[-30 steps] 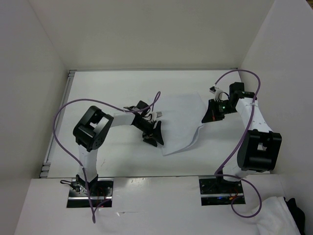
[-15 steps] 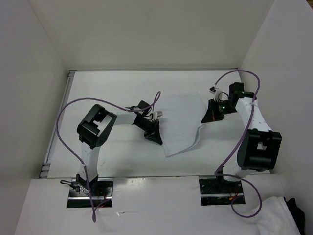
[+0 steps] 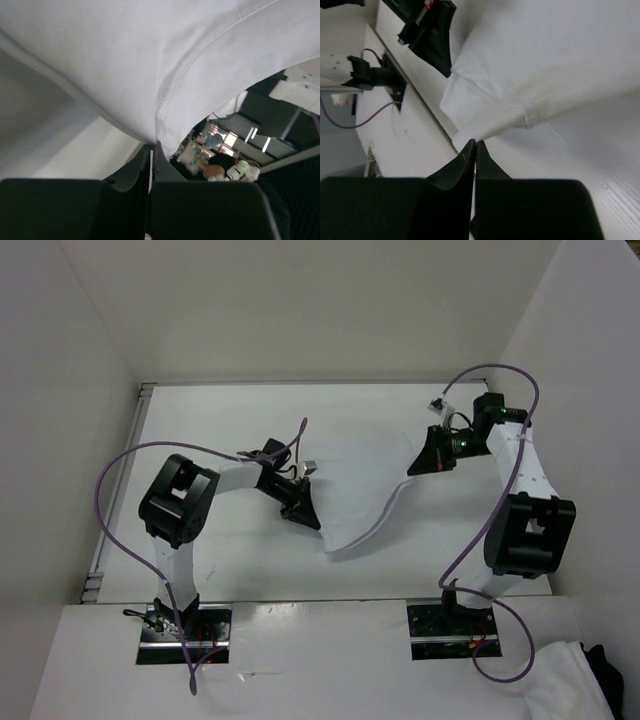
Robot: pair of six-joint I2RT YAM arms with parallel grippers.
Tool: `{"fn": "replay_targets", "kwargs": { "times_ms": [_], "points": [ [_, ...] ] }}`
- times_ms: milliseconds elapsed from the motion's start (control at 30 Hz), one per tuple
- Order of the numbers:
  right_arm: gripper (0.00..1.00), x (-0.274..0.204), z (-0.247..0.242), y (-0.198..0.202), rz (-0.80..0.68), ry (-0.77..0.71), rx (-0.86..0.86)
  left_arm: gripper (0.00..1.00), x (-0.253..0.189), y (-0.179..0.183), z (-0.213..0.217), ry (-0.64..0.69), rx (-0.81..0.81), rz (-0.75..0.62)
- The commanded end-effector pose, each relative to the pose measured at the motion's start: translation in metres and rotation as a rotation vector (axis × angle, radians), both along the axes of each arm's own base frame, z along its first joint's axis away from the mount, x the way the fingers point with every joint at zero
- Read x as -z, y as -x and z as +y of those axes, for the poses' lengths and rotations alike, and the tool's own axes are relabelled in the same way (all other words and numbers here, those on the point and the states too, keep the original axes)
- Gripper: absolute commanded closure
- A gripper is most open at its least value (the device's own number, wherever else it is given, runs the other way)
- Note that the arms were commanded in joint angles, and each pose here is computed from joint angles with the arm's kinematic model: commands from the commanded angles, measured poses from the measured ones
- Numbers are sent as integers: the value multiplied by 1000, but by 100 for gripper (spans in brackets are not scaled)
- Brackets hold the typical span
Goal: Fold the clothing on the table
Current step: Fold the skirt
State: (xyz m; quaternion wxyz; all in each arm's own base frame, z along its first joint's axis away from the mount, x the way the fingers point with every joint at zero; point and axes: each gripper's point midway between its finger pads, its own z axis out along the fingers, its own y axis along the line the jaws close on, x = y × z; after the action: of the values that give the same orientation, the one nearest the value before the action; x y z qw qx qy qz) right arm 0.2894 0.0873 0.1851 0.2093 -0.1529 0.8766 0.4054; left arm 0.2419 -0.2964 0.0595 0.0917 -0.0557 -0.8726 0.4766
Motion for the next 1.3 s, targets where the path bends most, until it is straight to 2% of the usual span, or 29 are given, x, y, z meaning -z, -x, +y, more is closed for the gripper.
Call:
{"fn": "replay_targets", "kwargs": {
  "times_ms": [0,233,367,400,467,500,533,600,633,867,933,1000,1267],
  "points": [
    [100,-34,9,-10,8,-174,-27,100,-40,2,-2,127,34,45],
    [100,-38,1,-46,56,-302,29,100,-63,-5,-6,207,60,78],
    [100,-52,-3,-73,5,-312,57,100,-56,0,3,207,39,127],
    [100,-54,-5,-86,-48,-306,63,100,-55,4,4,213,44,143],
    [100,-66,-6,-103,-35,-334,121,100,-52,11,6,221,49,165],
    [100,-71,-10,-122,-127,-332,127,100,-51,16,9,222,55,183],
    [100,-70,-10,-130,-71,-355,188,100,-48,17,9,216,57,195],
    [100,-80,-12,-153,-163,-342,216,100,-42,22,11,207,56,218],
    [100,-81,-14,-160,-155,-342,242,100,-40,22,11,203,55,226],
    [100,-28,6,-193,-52,-304,265,100,-41,4,0,210,52,215],
    [100,-26,11,-199,-76,-297,242,97,-40,0,-3,209,41,223],
    [100,-12,12,-206,-68,-272,260,87,-37,-4,-5,213,34,220],
    [100,19,16,-242,-72,-191,350,81,-46,-47,-8,260,-16,162]
  ]
}}
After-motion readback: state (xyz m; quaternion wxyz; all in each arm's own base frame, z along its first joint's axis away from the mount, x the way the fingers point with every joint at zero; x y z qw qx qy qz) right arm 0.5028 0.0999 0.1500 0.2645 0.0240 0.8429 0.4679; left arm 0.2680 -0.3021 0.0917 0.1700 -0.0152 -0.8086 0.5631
